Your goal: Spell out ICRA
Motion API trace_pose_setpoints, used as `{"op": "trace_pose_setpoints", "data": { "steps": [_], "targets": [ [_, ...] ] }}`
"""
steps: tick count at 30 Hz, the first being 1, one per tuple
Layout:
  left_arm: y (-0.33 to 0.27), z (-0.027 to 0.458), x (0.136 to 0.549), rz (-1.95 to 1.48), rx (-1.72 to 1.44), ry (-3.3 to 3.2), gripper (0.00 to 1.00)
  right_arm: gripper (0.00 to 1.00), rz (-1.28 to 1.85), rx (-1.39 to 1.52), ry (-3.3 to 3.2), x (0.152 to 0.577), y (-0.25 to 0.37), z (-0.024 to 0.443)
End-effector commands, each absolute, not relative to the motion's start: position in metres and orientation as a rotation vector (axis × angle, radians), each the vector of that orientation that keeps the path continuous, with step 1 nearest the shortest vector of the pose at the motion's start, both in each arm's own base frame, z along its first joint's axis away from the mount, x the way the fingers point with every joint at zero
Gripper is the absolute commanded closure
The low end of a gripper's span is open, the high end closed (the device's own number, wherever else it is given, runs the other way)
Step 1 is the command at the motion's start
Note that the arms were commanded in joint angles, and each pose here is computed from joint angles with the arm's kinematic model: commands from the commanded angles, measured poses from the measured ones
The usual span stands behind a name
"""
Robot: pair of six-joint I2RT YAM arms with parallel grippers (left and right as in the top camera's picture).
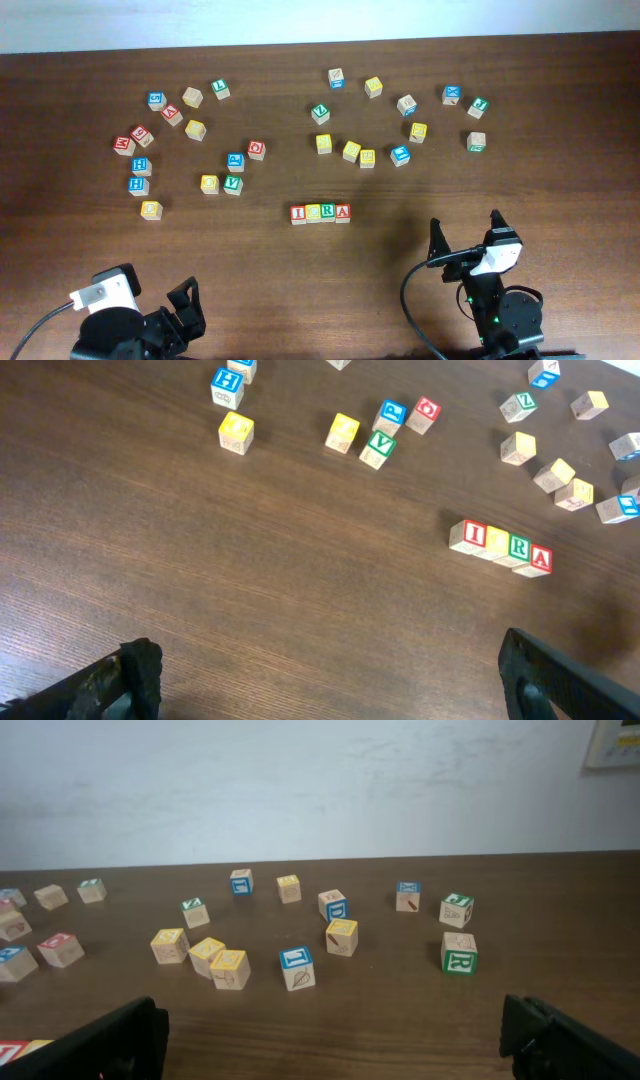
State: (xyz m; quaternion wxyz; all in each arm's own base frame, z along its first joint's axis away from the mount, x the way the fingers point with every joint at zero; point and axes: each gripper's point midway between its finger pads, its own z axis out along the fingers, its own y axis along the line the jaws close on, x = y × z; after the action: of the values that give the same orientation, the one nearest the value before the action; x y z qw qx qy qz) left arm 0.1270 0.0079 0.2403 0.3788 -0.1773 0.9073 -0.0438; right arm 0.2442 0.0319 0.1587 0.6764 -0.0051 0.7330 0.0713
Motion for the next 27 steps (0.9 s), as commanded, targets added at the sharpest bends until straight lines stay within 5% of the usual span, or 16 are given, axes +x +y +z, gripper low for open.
{"op": "trace_pose_setpoints", "data": {
  "steps": [1, 24, 27],
  "targets": [
    [0.01, 0.24, 0.127, -0.105, -0.47, 2.308, 0.01, 0.02, 0.101, -0.063, 1.647, 0.244, 0.03, 0.156],
    [0.01, 0.241, 0.127, -0.105, -0.47, 2.308, 0.01, 0.02, 0.115, -0.079, 1.647, 0.244, 0.033, 0.156],
    [-0.006, 0.27, 0.162, -0.158, -0.276, 2.157, 0.01, 0.02, 0.116, -0.08, 1.646, 0.244, 0.033, 0.156]
  ]
}}
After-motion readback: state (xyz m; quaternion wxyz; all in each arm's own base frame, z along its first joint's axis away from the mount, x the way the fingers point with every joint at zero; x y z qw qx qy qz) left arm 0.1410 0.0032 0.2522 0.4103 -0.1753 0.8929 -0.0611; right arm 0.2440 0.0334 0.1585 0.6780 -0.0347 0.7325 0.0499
